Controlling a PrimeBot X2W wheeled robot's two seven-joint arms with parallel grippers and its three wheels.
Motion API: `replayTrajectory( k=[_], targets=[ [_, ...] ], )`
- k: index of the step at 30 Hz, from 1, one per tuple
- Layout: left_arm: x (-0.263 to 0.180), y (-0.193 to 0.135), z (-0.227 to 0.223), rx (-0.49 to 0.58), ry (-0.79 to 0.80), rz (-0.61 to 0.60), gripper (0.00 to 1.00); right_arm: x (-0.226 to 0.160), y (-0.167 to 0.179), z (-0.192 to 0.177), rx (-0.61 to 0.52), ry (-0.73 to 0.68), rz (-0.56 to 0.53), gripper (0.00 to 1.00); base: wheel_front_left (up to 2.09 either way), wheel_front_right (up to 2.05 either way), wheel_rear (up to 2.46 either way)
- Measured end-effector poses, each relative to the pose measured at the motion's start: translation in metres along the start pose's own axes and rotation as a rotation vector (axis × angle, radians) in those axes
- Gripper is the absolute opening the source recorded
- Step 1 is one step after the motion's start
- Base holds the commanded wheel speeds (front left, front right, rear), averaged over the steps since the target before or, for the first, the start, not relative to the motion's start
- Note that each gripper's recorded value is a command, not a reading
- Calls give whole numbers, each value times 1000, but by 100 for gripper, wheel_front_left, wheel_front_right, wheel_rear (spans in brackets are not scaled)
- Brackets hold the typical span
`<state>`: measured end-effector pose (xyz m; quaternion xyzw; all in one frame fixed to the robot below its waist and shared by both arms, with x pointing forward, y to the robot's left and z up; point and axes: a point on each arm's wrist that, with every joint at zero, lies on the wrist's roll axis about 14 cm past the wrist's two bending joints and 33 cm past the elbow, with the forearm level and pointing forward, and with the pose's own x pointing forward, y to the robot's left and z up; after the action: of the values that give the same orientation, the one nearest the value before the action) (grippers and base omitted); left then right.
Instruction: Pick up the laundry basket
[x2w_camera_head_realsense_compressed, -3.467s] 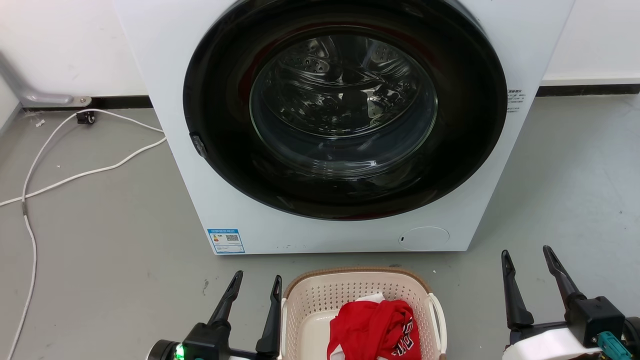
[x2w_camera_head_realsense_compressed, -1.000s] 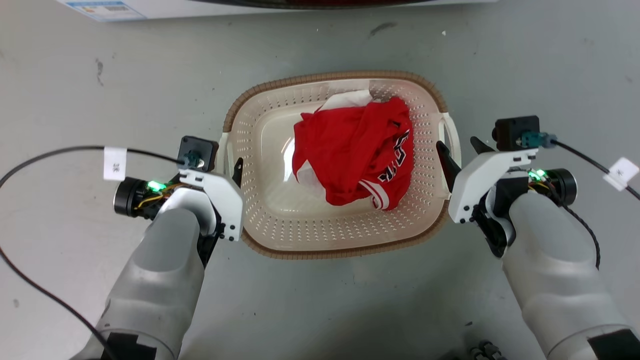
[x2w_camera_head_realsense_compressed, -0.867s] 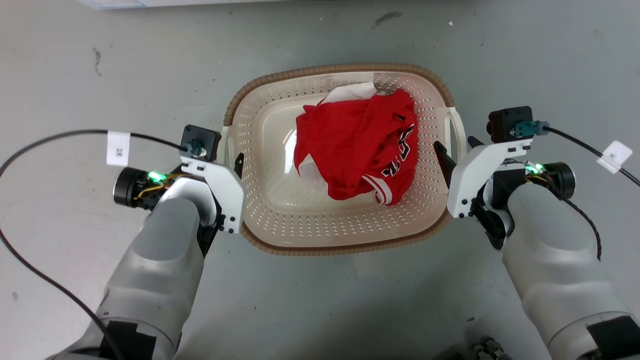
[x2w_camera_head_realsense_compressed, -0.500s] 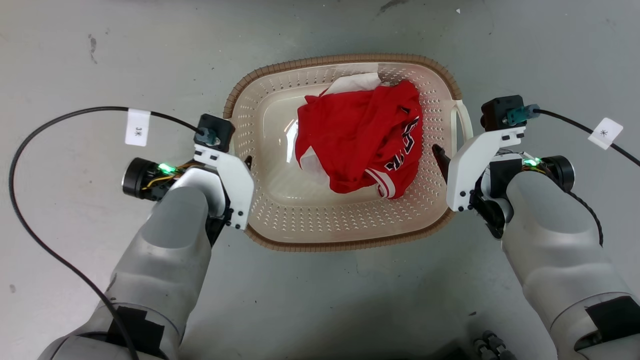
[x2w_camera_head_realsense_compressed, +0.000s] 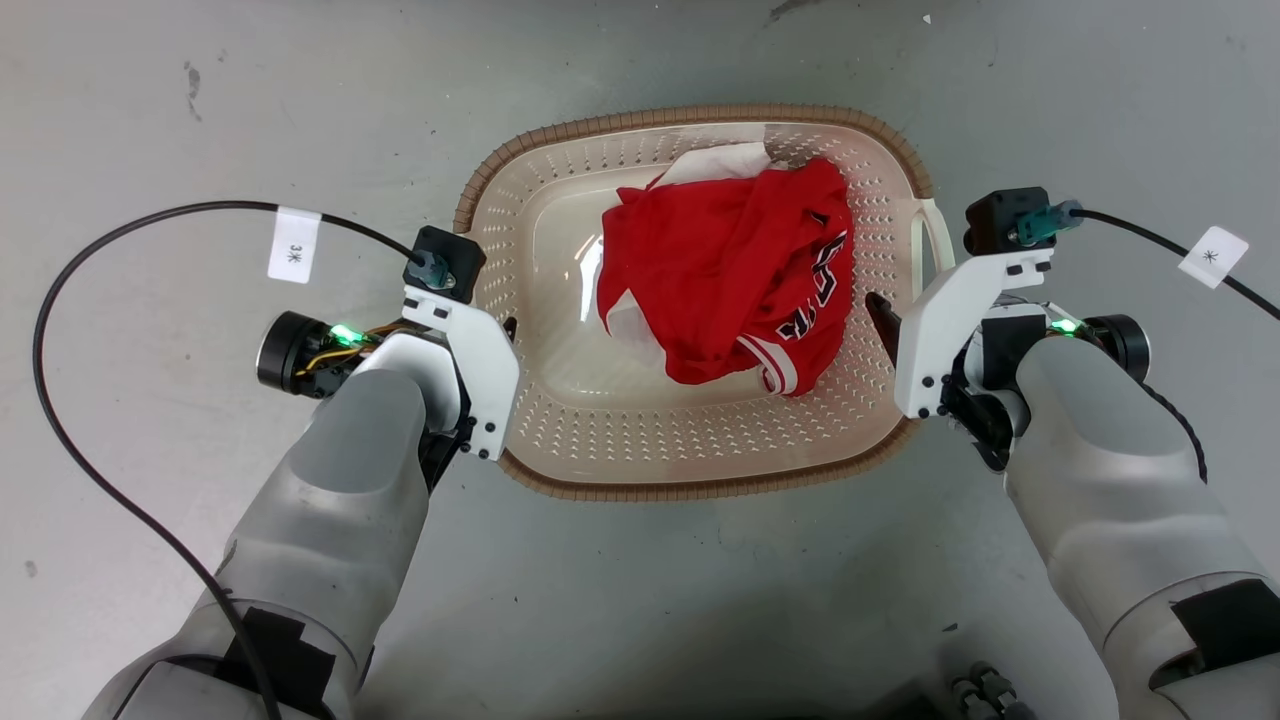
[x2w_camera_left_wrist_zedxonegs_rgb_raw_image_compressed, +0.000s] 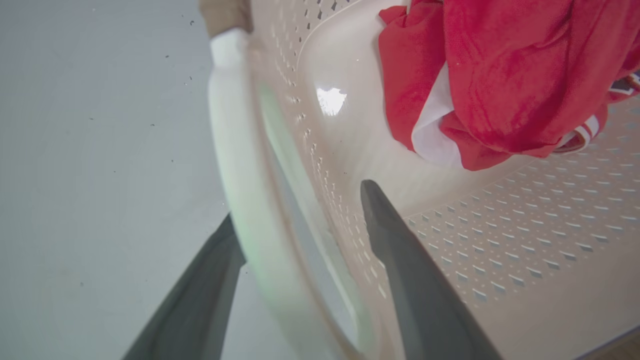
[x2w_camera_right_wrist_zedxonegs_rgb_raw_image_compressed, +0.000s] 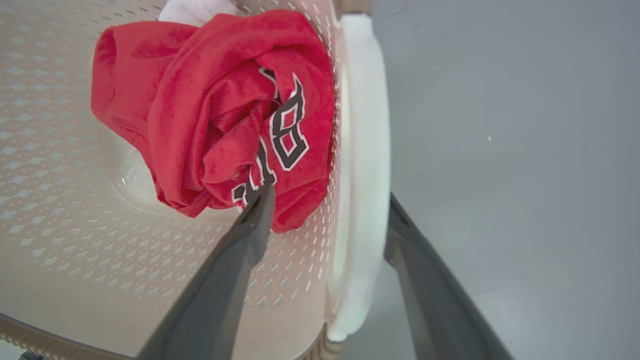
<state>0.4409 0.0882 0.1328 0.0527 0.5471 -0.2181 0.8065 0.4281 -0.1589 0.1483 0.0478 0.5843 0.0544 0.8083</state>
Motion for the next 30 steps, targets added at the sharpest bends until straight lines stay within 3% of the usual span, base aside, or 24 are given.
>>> replayTrajectory(
  k=[3, 4, 5, 6, 7, 20, 30],
  targets=[
    [-1, 0, 0, -13, 0, -3, 100, 0, 0, -2, 12, 9, 0, 100, 0, 0, 0],
    [-1, 0, 0, -14, 0, -4, 91, 0, 0, -4, 14, 19, 0, 98, 0, 0, 0],
    [-1, -1, -1, -18, 2, -6, 36, 0, 0, -5, 23, 29, -1, 45, 0, 0, 0],
    [-1, -1, -2, -19, 6, -7, 0, 0, -1, -7, 22, 38, -1, 4, 0, 0, 0],
    [-1, -2, -2, -23, 9, -11, 0, 0, -1, -8, 20, 41, -2, 0, 0, 0, 0],
    [-7, -6, -7, -40, 38, -37, 0, -4, 0, -17, 5, 69, -2, 0, 0, 0, 0],
    [-43, -30, -2, -35, 76, -85, 0, -41, -6, -6, -75, 133, -35, 0, 0, 0, 0]
  ],
)
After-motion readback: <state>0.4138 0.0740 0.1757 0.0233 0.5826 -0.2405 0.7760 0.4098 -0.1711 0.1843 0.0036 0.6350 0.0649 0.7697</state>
